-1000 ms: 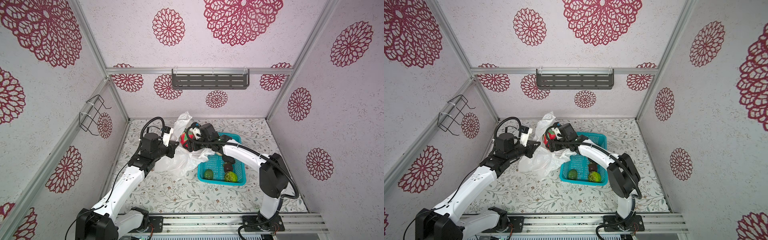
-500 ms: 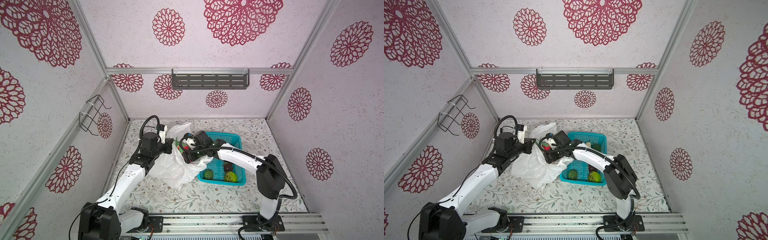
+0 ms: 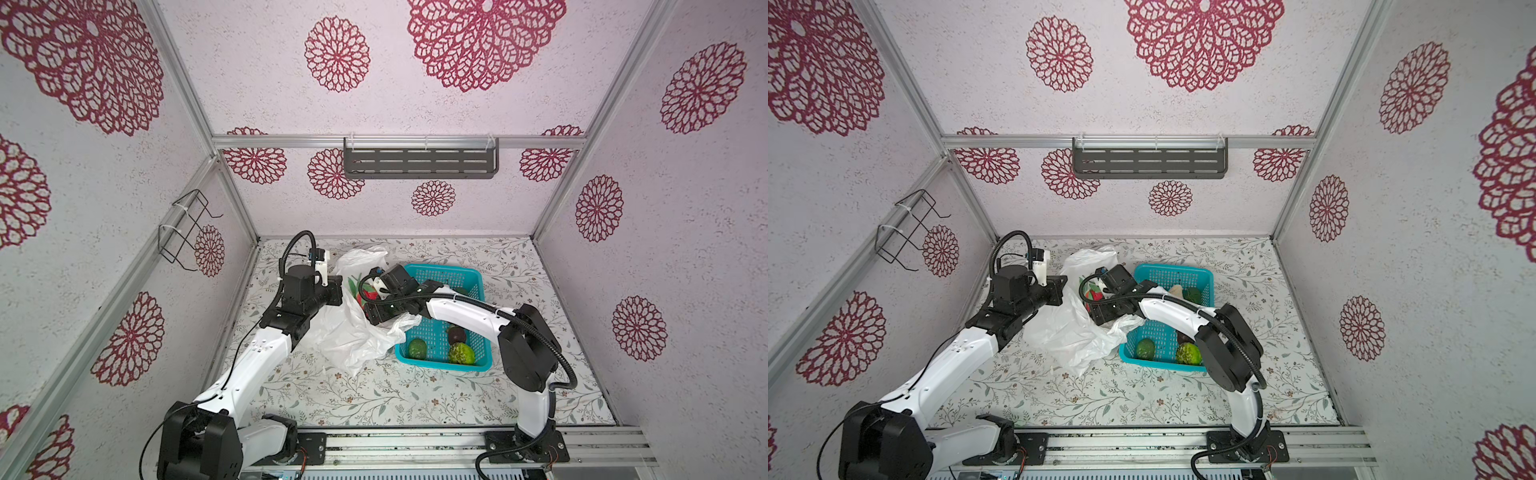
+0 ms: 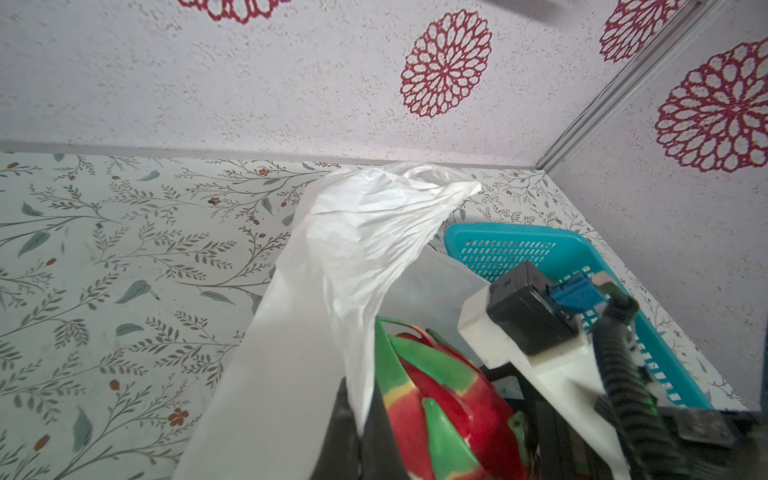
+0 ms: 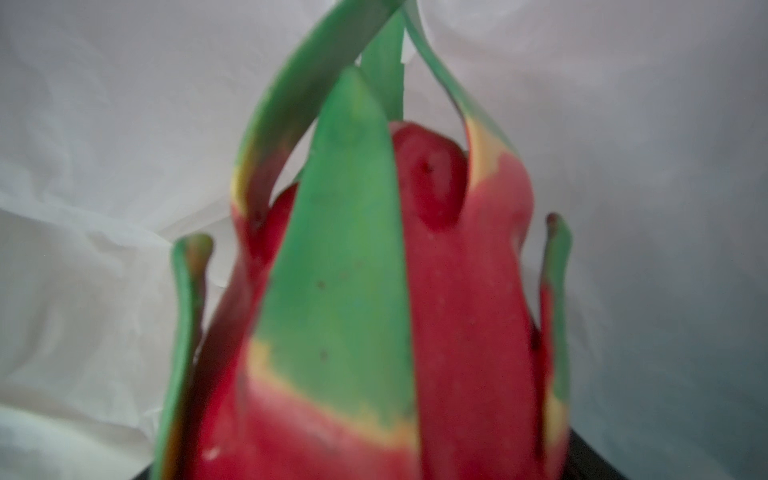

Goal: Place the fruits into the plastic bag
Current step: 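Lower the dragon fruit into the bag held open by the left gripper, then release the dragon fruit and move the right gripper over the teal basket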

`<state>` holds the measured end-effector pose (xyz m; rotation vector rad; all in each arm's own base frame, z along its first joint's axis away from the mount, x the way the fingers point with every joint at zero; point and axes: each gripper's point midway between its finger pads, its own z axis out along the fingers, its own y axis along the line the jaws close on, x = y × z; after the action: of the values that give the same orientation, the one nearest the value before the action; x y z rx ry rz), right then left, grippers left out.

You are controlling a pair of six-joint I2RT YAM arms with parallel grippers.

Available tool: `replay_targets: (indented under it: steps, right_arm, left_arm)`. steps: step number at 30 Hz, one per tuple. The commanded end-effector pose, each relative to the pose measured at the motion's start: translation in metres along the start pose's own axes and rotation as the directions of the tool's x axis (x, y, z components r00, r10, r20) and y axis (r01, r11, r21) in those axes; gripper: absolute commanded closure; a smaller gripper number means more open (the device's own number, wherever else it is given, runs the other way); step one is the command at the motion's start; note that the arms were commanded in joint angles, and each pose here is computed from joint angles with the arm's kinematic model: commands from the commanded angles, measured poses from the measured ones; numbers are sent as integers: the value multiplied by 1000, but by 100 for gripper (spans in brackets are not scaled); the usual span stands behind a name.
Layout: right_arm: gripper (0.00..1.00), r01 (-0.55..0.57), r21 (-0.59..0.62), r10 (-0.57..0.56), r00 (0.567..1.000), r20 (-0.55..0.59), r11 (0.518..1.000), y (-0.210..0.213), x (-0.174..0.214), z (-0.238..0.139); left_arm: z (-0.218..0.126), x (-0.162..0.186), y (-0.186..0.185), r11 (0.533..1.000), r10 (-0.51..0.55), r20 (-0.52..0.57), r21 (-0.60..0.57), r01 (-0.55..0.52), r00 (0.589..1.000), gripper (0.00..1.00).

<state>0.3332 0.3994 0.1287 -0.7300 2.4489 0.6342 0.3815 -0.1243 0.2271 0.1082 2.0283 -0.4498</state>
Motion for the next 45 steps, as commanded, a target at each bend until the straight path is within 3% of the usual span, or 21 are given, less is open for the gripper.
replay_targets:
  steps: [1, 3, 4, 9, 14, 21, 26, 31, 34, 38, 41, 45]
  right_arm:
    - [12, -15, 19, 12, 990, 141, 1000, 2, -37, -30]
    - [9, -17, 21, 14, 988, 155, 1000, 1, -41, -34]
    - [2, -15, 20, 12, 987, 161, 1000, 2, -42, -35]
    - [1, -19, 8, 17, 985, 171, 1000, 4, -47, -37]
    - [2, -23, 35, 15, 977, 213, 999, 0, -55, -49]
    - [2, -120, 138, 53, 911, 410, 983, -33, -69, -116]
    - [2, -271, 267, 100, 849, 519, 925, -78, -51, -166]
    - [1, -491, 314, 216, 754, 621, 813, -130, -12, -201]
    - [2, -596, 312, 322, 721, 614, 740, -160, 16, -199]
    - [2, -623, 380, 408, 759, 508, 684, -187, 49, -173]
    - [3, -581, 442, 427, 810, 403, 683, -197, 65, -150]
    - [4, -539, 480, 454, 842, 292, 692, -207, 77, -126]
  left_arm:
    - [1, -1, 2, 1000, 15, 8, -15, -15, 1000, 100]
    - [0, -1, 0, 1000, 16, 12, -1, -16, 1000, 100]
    - [0, -2, -2, 1000, 17, 15, 14, -17, 1000, 100]
    - [-5, -5, -16, 995, 36, 45, 88, -40, 998, 100]
    - [-7, -7, -15, 996, 44, 55, 81, -48, 997, 100]
    - [-3, -1, -3, 999, 30, 43, 20, -31, 999, 100]
    - [1, 3, -1, 1000, 16, 45, 19, -17, 999, 100]
    - [5, 6, 3, 1000, 10, 47, 1, -10, 999, 100]
    - [7, 6, 2, 1000, 5, 44, 10, -6, 999, 100]
    - [8, 7, 1, 1000, 2, 43, 16, -3, 999, 100]
    - [6, 5, 1, 1000, 4, 47, 15, -5, 999, 100]
    - [3, 6, 1, 1000, 9, 45, 14, -9, 999, 100]
